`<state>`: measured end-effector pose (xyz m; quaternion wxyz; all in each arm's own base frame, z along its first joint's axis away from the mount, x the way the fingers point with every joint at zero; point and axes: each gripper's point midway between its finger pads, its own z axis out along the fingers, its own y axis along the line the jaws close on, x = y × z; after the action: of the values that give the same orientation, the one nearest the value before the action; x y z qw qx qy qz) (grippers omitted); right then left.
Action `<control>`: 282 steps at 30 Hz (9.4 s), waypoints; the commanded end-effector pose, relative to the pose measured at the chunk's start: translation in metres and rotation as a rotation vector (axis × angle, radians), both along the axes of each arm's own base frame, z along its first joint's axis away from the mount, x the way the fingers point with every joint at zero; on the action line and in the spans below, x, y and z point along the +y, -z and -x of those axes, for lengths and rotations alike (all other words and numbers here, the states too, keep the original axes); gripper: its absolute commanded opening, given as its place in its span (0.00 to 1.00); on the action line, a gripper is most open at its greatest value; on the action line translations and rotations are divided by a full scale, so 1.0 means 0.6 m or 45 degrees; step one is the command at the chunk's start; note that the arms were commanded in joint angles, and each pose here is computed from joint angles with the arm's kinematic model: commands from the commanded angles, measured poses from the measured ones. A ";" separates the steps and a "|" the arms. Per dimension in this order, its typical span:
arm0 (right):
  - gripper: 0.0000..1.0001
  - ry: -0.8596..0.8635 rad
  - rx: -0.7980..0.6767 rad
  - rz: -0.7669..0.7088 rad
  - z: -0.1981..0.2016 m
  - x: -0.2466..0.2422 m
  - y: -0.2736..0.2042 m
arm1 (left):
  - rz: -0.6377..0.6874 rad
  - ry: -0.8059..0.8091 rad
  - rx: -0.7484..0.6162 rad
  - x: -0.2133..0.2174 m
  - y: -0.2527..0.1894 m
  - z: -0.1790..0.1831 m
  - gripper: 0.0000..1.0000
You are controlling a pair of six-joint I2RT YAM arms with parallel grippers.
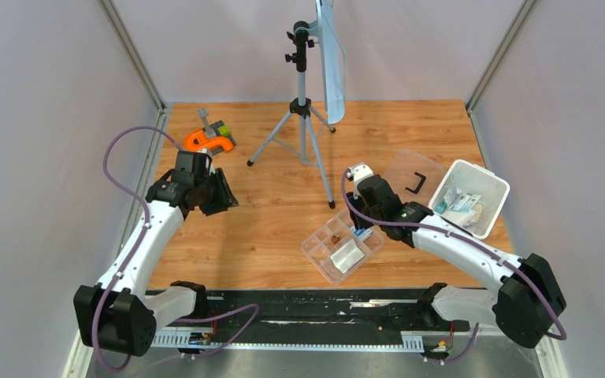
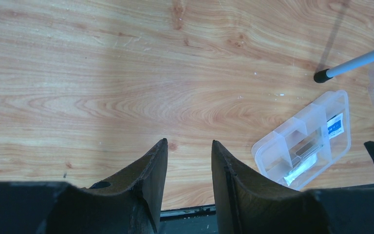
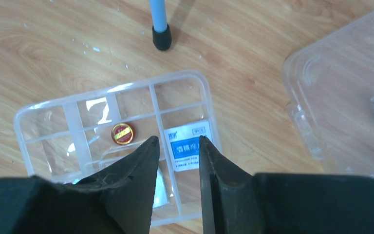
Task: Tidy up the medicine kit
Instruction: Pick up the medicine box compartment at the center of the board, then place the medicine box compartment at the center of the board, then pick up the medicine box compartment at the center of the board, then place the medicine box compartment inside the medicine box.
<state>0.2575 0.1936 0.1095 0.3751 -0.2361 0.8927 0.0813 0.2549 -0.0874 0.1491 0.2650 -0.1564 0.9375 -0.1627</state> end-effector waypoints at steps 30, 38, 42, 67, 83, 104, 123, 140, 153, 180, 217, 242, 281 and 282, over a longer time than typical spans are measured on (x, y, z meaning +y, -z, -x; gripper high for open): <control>0.17 -0.235 0.216 0.242 0.041 -0.024 0.130 | 0.016 0.035 -0.012 -0.009 0.014 -0.033 0.46; 0.00 -0.372 0.103 0.263 0.036 -0.023 0.107 | 0.022 0.041 -0.002 -0.012 0.018 -0.038 0.46; 0.00 -0.496 0.007 0.264 0.038 -0.025 0.083 | 0.023 0.044 0.000 -0.013 0.018 -0.042 0.46; 0.00 -0.726 -0.317 0.017 0.014 -0.070 -0.078 | 0.019 0.049 0.002 -0.014 0.018 -0.051 0.46; 0.00 -0.619 -0.351 -0.053 -0.007 -0.123 -0.119 | 0.029 0.056 0.001 -0.017 0.023 -0.052 0.46; 0.13 -0.506 -0.224 0.148 -0.047 -0.121 0.004 | 0.016 0.040 0.017 -0.012 0.030 -0.044 0.46; 0.21 0.683 0.274 -0.483 -0.073 -0.089 -0.054 | -0.004 0.038 0.016 -0.006 0.033 -0.032 0.46; 0.18 1.264 0.530 -0.433 -0.023 -0.109 0.042 | -0.009 0.038 0.022 -0.004 0.035 -0.030 0.46; 0.18 1.268 0.561 -0.395 -0.037 -0.093 0.058 | -0.014 0.037 0.026 -0.003 0.038 -0.029 0.46; 0.24 1.284 0.689 -0.307 -0.001 -0.086 0.106 | -0.010 0.048 0.024 -0.005 0.034 -0.032 0.46; 0.22 1.217 0.747 -0.188 0.001 -0.077 0.177 | 0.003 0.053 0.026 -0.008 0.042 -0.026 0.45; 0.36 0.985 0.693 0.008 0.055 -0.076 0.169 | 0.020 0.056 0.030 -0.013 0.040 -0.031 0.45; 0.00 1.025 0.227 -0.172 -0.070 -0.190 -0.131 | -0.001 0.066 0.013 -0.009 0.031 -0.031 0.45; 0.00 1.056 0.199 -0.190 -0.077 -0.208 -0.146 | -0.001 0.065 0.011 -0.008 0.031 -0.031 0.45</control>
<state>0.2900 0.1058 0.1524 0.2721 0.1541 0.9497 0.0143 0.2639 -0.0933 0.1160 0.2287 -0.1415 0.9494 -0.1620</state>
